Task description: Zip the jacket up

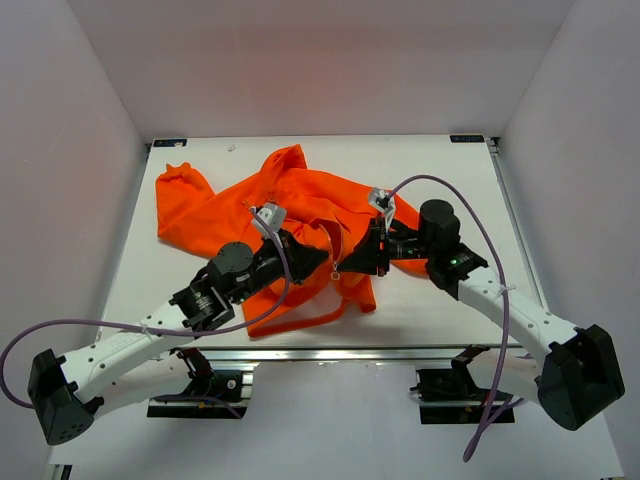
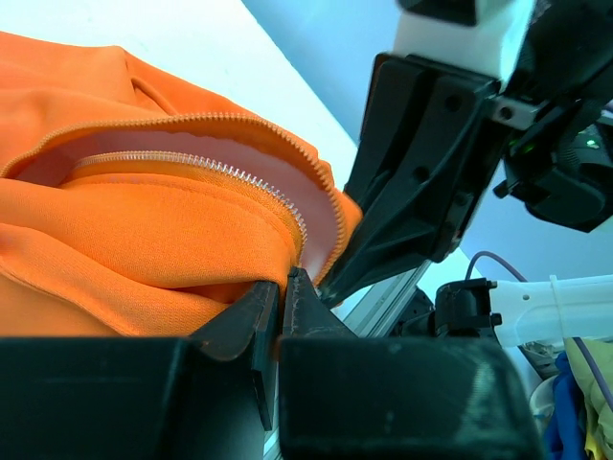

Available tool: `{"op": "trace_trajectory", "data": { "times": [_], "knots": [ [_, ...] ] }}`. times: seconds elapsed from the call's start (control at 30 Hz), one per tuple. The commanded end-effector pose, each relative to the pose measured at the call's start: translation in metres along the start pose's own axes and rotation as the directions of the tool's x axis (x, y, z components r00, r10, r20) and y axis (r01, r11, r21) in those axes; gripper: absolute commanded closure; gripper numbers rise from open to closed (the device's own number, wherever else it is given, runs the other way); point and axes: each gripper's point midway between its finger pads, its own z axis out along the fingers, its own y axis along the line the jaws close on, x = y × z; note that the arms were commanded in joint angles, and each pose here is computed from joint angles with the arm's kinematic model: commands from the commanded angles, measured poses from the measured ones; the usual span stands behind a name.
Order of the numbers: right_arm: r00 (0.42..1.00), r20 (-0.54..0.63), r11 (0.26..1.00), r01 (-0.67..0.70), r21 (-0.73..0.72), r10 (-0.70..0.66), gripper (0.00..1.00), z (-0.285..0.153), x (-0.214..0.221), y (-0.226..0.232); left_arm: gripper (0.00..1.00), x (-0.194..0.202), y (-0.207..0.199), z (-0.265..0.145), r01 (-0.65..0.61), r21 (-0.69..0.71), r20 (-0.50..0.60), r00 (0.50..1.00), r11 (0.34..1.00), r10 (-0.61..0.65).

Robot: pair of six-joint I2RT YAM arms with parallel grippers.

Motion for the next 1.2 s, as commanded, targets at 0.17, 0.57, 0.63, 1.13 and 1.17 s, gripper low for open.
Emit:
{"op": "trace_trajectory", "data": {
  "times": [0.17, 0.57, 0.63, 1.13, 1.17],
  "knots": [
    [0.999, 0.012, 0.998, 0.05, -0.026, -0.05, 1.0, 0.0, -0.003, 0.003, 1.0, -0.021, -0.015, -0.006, 0.005, 0.047, 0.077, 0.997, 0.999, -0.009],
    [0.997, 0.048, 0.996, 0.068, -0.057, -0.065, 1.0, 0.0, -0.011, 0.012, 1.0, -0.013, -0.013, -0.003, 0.01, 0.065, 0.069, 0.998, 0.998, -0.015],
    [0.997, 0.048, 0.996, 0.069, -0.06, -0.067, 1.0, 0.0, -0.012, 0.013, 1.0, -0.012, -0.014, -0.004, 0.013, 0.072, 0.068, 0.998, 0.997, -0.018],
    [0.999, 0.017, 0.997, 0.028, -0.067, -0.027, 1.0, 0.0, -0.003, 0.011, 1.0, -0.015, -0.013, -0.009, 0.024, 0.074, 0.094, 0.995, 0.997, -0.031],
    [0.999, 0.014, 0.998, 0.031, -0.064, -0.03, 1.0, 0.0, -0.002, 0.01, 1.0, -0.016, -0.013, -0.01, 0.024, 0.073, 0.098, 0.995, 0.997, -0.031]
  ]
}}
